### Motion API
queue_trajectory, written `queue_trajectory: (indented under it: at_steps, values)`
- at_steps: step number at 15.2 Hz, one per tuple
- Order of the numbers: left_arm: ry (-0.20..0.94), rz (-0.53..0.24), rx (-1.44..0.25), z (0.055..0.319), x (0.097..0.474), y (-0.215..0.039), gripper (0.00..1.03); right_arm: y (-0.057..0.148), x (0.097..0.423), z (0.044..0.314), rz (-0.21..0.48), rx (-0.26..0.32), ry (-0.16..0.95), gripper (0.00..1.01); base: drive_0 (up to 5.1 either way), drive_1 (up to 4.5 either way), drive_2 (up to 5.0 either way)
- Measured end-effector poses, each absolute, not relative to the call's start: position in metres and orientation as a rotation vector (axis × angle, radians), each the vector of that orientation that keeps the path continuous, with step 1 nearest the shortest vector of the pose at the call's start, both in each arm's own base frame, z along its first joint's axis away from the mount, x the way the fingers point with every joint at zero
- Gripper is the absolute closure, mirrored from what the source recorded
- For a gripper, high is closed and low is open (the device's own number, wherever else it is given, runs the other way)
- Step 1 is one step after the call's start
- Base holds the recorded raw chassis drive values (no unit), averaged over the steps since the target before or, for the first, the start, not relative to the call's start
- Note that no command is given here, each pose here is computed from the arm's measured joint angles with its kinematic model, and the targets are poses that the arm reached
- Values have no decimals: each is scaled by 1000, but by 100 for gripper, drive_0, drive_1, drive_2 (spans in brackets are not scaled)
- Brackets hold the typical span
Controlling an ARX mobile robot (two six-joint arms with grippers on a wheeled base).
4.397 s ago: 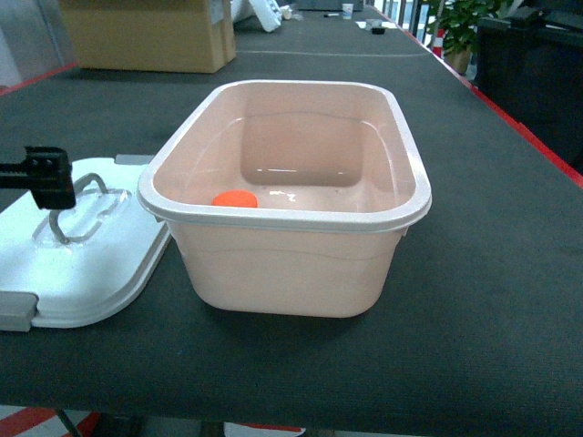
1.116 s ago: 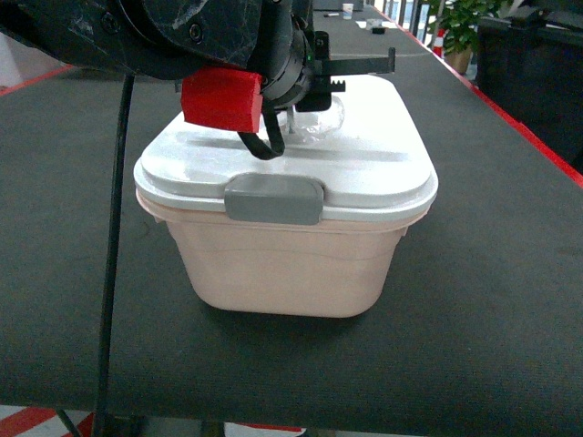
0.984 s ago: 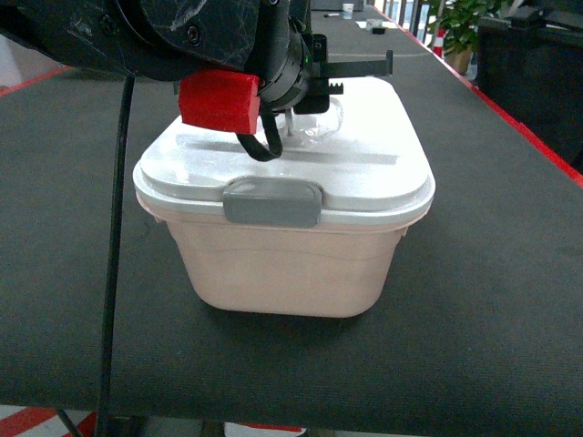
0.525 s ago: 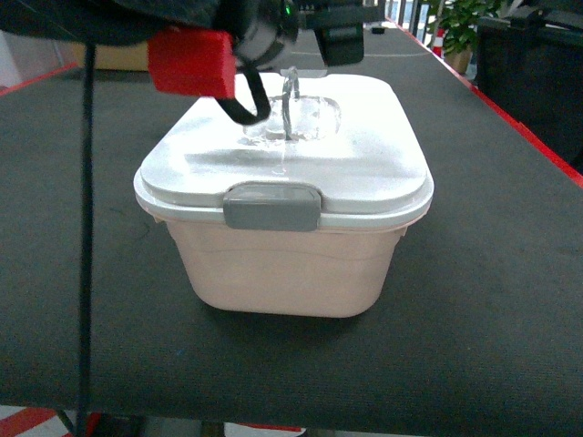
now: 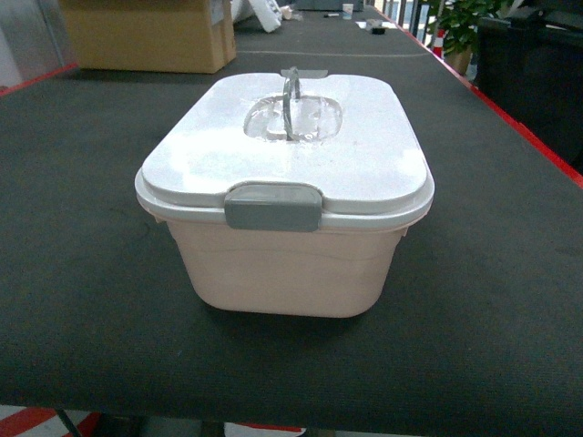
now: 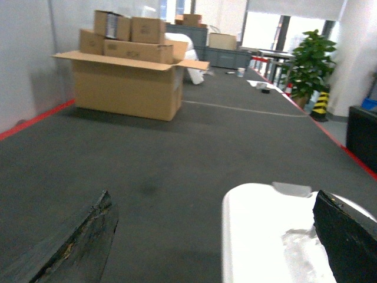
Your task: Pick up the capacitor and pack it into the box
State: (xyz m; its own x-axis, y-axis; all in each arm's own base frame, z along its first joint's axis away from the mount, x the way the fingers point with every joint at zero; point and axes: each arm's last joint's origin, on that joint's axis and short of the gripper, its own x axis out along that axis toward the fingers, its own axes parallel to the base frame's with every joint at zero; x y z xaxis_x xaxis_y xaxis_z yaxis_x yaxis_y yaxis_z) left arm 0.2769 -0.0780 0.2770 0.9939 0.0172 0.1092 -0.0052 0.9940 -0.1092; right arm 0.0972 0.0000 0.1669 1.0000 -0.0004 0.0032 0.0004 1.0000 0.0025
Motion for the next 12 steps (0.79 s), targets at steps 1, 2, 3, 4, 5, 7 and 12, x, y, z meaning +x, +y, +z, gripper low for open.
queue_trajectory:
  at_steps: [1,2,3,4,5,7,12]
  values:
    - [-106,53,-105,262,251,-63,5,0,97,167,0,2,-3,3,0,0,0]
    - [-94,51,-106,253,239,-58,5,0,97,167,0,2,-3,3,0,0,0]
    - [-57,37,-124,236,218,-51,5,0,97,167,0,2,-3,3,0,0,0]
    - [-23,39,-138,220,207,-48,5,0,97,167,-1,2,-3,3,0,0,0]
    - [-9,39,-143,217,207,-48,5,0,97,167,0,2,-4,3,0,0,0]
    - [-10,39,-154,217,207,-48,5,0,97,167,0,2,-3,3,0,0,0]
    - [2,2,-43,209,192,-34,35,0,97,167,0,2,-3,3,0,0,0]
